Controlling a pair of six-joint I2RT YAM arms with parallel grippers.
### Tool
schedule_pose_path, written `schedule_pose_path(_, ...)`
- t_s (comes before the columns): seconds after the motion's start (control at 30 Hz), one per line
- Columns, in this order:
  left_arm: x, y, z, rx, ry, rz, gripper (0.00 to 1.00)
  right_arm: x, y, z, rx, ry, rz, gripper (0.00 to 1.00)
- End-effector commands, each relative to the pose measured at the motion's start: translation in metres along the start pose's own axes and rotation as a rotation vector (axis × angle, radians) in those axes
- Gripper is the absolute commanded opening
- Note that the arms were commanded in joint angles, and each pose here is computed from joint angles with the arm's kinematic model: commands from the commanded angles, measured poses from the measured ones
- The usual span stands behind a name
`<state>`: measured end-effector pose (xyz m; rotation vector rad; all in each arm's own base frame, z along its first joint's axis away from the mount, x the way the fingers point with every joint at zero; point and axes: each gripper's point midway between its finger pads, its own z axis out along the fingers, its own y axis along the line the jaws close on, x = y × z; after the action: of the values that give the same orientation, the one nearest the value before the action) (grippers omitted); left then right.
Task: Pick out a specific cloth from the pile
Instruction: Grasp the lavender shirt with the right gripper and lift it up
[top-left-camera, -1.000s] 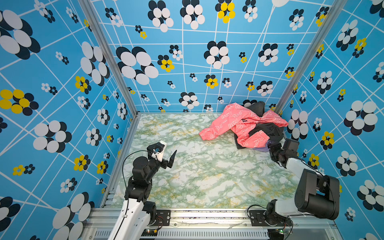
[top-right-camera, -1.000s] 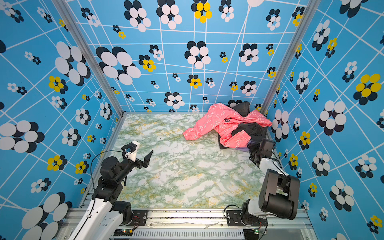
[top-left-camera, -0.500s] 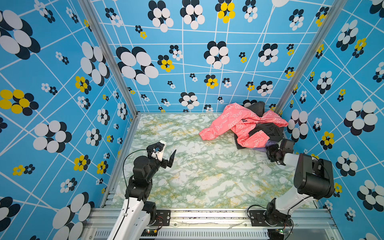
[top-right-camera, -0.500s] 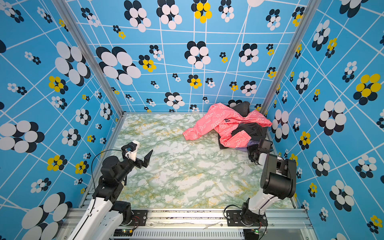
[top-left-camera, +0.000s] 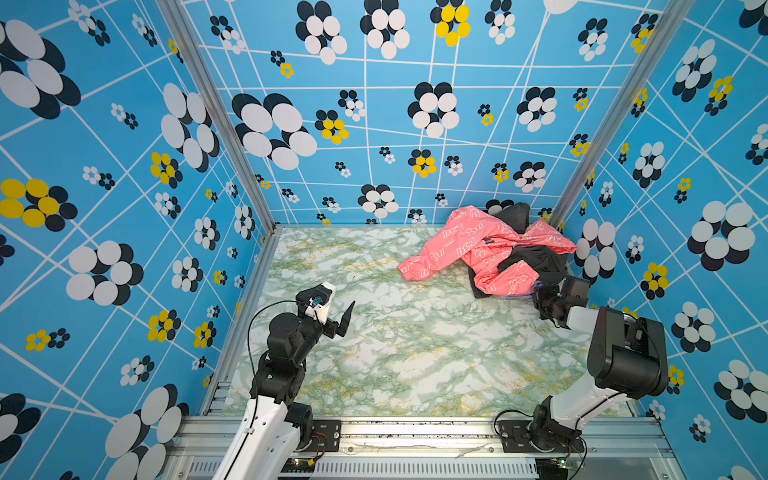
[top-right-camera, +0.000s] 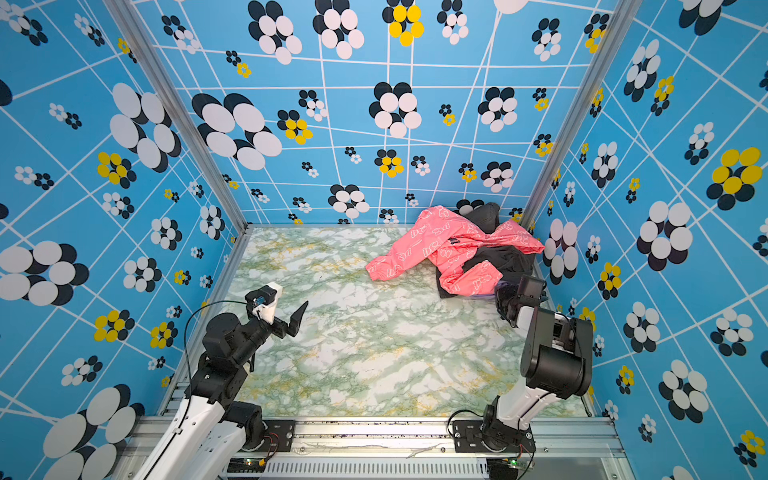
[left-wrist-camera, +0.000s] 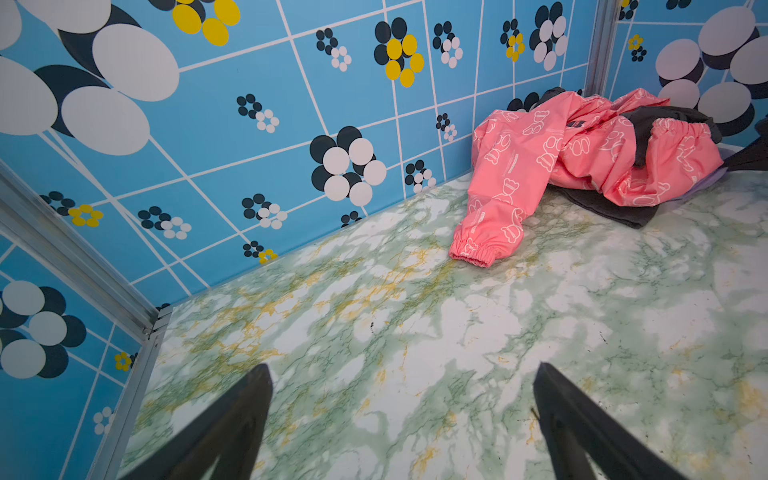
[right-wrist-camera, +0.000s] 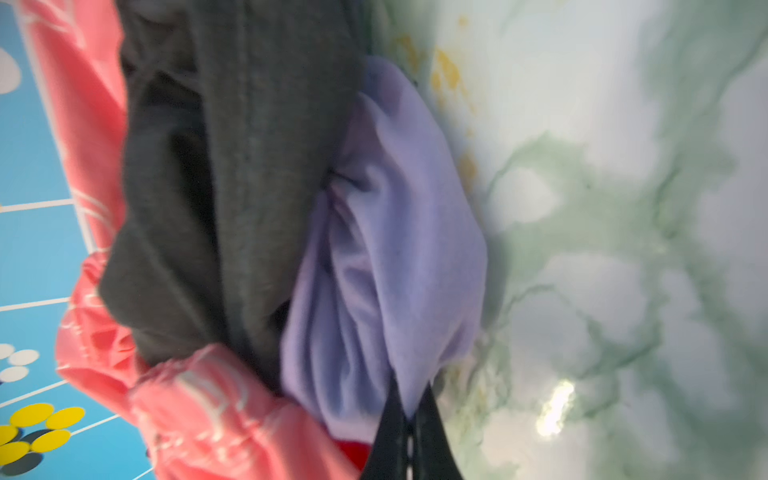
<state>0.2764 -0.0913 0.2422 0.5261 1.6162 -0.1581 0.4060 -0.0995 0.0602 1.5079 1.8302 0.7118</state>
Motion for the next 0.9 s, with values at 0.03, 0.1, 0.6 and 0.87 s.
schedule_pose_path(0.03, 0.005, -0.002, -0.001, -0.007, 0.018, 0.029, 0.99, -0.017, 0.041, -0.03, -0.115, -0.082, -0.005, 0.0)
schedule_pose_path(0.1, 0.006, -0.002, -0.001, -0.006, 0.024, 0.031, 0.99, -0.021, 0.059, -0.043, -0.157, -0.1, -0.017, 0.0)
schedule_pose_path(0.6, 0.007, -0.002, -0.001, -0.013, 0.029, 0.033, 0.99, -0.054, 0.178, -0.152, -0.49, -0.308, -0.067, 0.0)
schedule_pose_path(0.87, 0.007, -0.001, 0.002, -0.014, 0.027, 0.03, 0.99, -0.063, 0.227, -0.208, -0.64, -0.399, -0.124, 0.0)
